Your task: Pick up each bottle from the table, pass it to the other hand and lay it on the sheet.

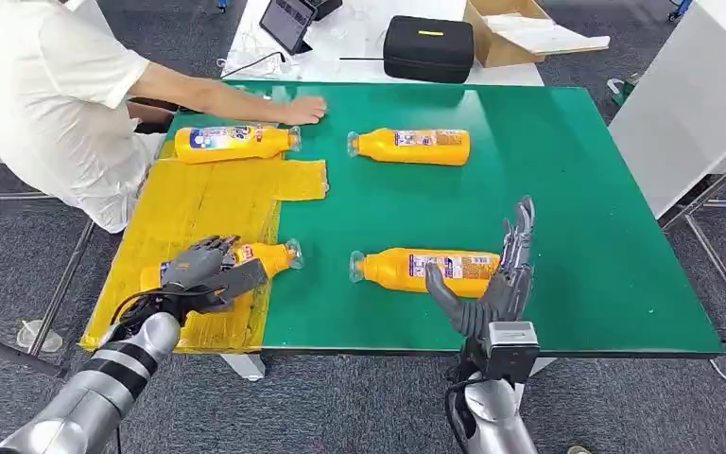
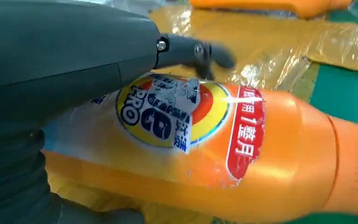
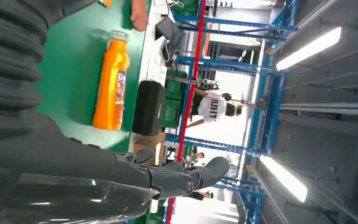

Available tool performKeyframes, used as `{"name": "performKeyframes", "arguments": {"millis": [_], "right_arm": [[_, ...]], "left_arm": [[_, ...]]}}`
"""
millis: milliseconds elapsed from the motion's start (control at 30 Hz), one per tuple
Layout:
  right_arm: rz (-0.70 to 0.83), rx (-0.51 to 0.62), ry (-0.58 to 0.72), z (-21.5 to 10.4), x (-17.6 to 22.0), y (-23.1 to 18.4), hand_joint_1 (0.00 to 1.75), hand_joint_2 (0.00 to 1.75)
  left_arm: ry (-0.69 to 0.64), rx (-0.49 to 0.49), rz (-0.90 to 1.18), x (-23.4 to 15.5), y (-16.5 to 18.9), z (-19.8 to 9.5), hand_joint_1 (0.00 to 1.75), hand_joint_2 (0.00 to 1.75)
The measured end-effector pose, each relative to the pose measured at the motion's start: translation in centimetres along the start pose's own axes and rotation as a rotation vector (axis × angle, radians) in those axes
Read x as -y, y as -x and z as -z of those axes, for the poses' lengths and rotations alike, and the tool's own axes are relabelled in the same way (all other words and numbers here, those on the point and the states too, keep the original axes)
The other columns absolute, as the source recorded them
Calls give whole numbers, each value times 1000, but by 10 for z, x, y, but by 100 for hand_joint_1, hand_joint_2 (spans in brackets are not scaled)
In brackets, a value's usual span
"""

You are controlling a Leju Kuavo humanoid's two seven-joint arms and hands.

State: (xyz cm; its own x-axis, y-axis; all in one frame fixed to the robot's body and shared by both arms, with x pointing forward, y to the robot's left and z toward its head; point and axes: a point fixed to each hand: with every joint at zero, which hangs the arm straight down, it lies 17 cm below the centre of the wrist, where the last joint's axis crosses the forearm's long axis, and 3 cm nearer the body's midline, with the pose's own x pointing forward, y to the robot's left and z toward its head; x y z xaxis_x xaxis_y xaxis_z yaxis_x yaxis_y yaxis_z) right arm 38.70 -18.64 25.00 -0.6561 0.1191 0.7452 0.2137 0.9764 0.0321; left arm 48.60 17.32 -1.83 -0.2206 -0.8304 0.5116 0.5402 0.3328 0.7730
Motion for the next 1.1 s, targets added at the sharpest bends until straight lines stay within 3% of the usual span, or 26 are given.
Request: {"name": "performKeyframes", "arguments": {"millis": [167,400,800,933,1033,1100], "right_arm": [[7,-15,-19,-4,-6,5,0,175],[6,-31,-24,-7,-8,10,0,175],[-45,-27,-29,-9,-8,15,0,175],[-276,95,-131,-14,-27,11,0,175],[-585,130,-377,-42,-52,53,0,175],[-747,134,-487,-57,-48,81,0,175]], "left_arm": [[60,65,-208,-2,-13,-5,0,0],[63,119,-299,-8,-17,-15,0,0],[-49,190,-304,-10,-27,-36,0,0],[-96,264,-337,-12,-47,-48,0,0],[-213,352,-293,-26,-77,-66,0,0],[-278,383,-258,-24,-95,-81,0,0]]}}
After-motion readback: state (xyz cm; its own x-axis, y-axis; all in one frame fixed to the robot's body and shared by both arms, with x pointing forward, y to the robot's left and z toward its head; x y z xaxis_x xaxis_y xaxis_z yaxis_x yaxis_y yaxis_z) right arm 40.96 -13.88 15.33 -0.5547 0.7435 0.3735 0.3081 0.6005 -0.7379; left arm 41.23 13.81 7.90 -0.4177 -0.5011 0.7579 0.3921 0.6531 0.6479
